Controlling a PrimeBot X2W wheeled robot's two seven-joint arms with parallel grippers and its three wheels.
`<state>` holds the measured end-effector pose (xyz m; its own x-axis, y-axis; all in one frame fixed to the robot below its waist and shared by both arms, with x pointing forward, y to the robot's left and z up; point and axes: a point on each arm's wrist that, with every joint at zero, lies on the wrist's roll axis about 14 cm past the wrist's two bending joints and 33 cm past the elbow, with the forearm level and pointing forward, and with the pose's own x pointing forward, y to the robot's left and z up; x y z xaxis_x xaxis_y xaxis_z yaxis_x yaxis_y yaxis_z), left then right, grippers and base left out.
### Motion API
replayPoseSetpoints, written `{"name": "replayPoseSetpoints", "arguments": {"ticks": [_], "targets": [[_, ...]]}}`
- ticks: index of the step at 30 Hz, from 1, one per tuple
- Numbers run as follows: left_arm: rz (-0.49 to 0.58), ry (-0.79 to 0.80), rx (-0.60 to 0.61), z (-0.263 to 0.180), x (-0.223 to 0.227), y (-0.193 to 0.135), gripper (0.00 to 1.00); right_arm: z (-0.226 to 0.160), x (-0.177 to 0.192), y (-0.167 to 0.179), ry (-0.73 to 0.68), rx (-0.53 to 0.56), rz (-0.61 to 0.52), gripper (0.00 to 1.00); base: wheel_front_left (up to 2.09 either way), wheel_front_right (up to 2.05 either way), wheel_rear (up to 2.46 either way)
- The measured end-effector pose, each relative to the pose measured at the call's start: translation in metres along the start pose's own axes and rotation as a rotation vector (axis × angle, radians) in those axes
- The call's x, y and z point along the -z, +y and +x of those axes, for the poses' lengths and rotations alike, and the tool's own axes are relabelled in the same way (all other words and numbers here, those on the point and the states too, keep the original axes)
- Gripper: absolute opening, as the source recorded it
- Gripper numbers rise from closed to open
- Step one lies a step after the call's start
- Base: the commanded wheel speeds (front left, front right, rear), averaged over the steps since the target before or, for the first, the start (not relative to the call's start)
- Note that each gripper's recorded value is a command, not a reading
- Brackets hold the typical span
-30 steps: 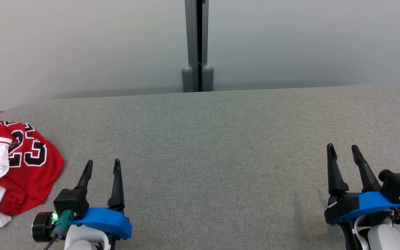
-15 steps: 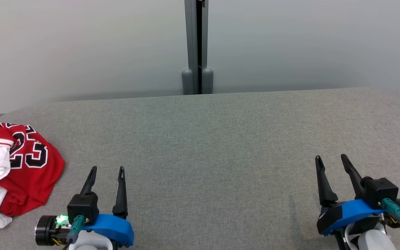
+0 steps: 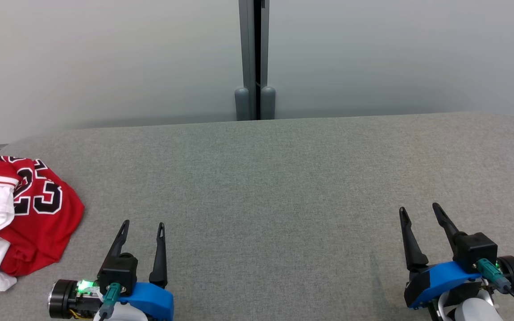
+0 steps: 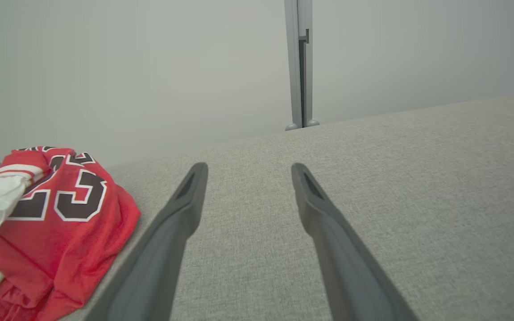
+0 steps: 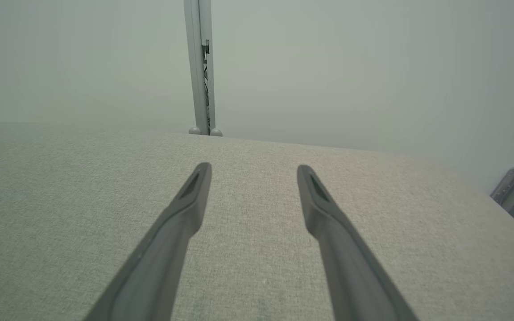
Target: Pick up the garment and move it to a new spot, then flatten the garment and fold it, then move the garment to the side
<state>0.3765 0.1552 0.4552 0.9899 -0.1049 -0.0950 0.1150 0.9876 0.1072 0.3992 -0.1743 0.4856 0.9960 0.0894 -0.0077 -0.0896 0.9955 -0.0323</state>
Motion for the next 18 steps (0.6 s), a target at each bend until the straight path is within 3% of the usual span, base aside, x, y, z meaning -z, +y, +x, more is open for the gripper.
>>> {"name": "replayPoseSetpoints", "arguments": {"ticks": [8,18], "targets": [[-0.009,0.006,-0.034,-0.005,0.002,0.009,1.00,0.005,-0.002,0.009,-0.008,-0.027,0.002,1.00,0.00,0.00,0.00],[-0.030,0.025,-0.156,-0.034,0.011,0.046,1.00,0.024,-0.007,0.054,-0.021,-0.148,0.025,1.00,0.00,0.00,0.00]]}}
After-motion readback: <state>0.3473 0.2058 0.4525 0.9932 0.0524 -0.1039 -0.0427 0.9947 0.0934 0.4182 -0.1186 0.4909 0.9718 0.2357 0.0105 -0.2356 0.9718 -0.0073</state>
